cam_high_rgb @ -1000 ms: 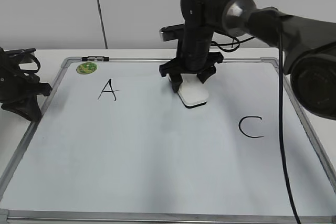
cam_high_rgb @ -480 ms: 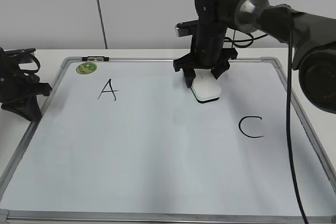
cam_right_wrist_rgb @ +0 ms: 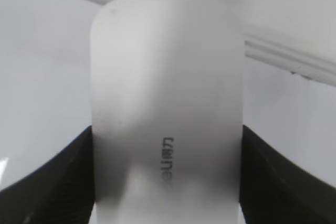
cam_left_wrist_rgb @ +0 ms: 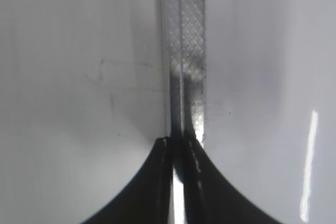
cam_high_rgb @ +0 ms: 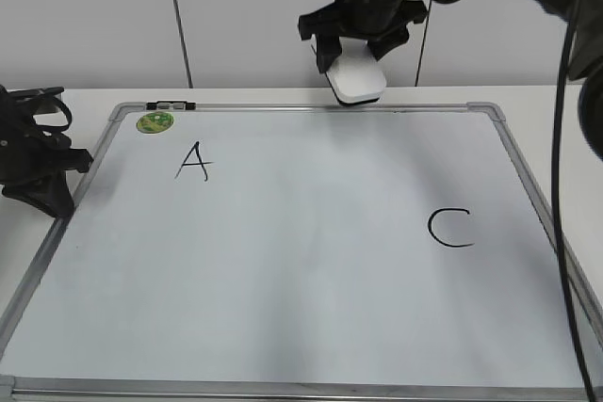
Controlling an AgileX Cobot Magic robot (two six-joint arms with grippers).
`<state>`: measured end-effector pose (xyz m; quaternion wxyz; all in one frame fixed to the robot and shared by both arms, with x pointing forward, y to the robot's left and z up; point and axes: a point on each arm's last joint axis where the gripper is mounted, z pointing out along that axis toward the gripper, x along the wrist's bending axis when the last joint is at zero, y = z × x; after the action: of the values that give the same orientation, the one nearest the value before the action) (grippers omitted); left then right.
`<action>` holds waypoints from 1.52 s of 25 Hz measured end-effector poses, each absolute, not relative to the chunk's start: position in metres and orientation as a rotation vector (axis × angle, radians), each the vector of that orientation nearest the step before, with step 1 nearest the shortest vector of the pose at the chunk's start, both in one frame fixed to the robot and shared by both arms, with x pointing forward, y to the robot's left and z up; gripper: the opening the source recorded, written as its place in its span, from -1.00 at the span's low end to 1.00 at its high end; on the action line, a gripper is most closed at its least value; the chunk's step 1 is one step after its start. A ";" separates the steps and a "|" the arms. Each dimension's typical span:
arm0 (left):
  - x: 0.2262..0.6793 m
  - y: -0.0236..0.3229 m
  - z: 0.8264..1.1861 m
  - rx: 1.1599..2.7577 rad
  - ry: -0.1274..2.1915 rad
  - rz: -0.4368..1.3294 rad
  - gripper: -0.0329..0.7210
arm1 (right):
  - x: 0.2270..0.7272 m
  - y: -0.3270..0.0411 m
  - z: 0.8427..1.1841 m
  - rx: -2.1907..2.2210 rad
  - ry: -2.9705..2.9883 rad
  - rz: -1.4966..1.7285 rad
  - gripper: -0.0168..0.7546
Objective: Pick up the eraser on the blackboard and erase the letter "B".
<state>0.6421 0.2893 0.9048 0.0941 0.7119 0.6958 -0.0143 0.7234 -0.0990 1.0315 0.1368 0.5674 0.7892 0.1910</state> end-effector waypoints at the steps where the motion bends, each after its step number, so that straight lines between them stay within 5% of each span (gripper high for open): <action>1: 0.642 0.289 0.905 2.112 2.064 -0.042 -0.88 | 0.720 -0.100 1.043 1.632 2.275 0.578 0.46; 11: 0.642 0.289 0.905 2.112 2.064 -0.042 -0.88 | 0.682 -0.122 1.106 1.562 2.244 0.563 0.46; 18: 0.642 0.289 0.905 2.112 2.064 -0.042 -0.88 | 0.647 -0.156 1.102 1.593 2.270 0.361 0.46; 28: 0.642 0.289 0.905 2.112 2.064 -0.042 -0.88 | 0.613 -0.250 1.071 1.911 2.186 0.206 0.46; 38: 0.642 0.289 0.905 2.112 2.064 -0.042 -0.88 | 0.598 -0.273 1.011 2.042 2.118 0.285 0.46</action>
<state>0.6421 0.2893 0.9048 0.0941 0.7119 0.6958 -0.0143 0.5981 -0.2730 1.0115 0.0930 0.6878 0.7135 0.0960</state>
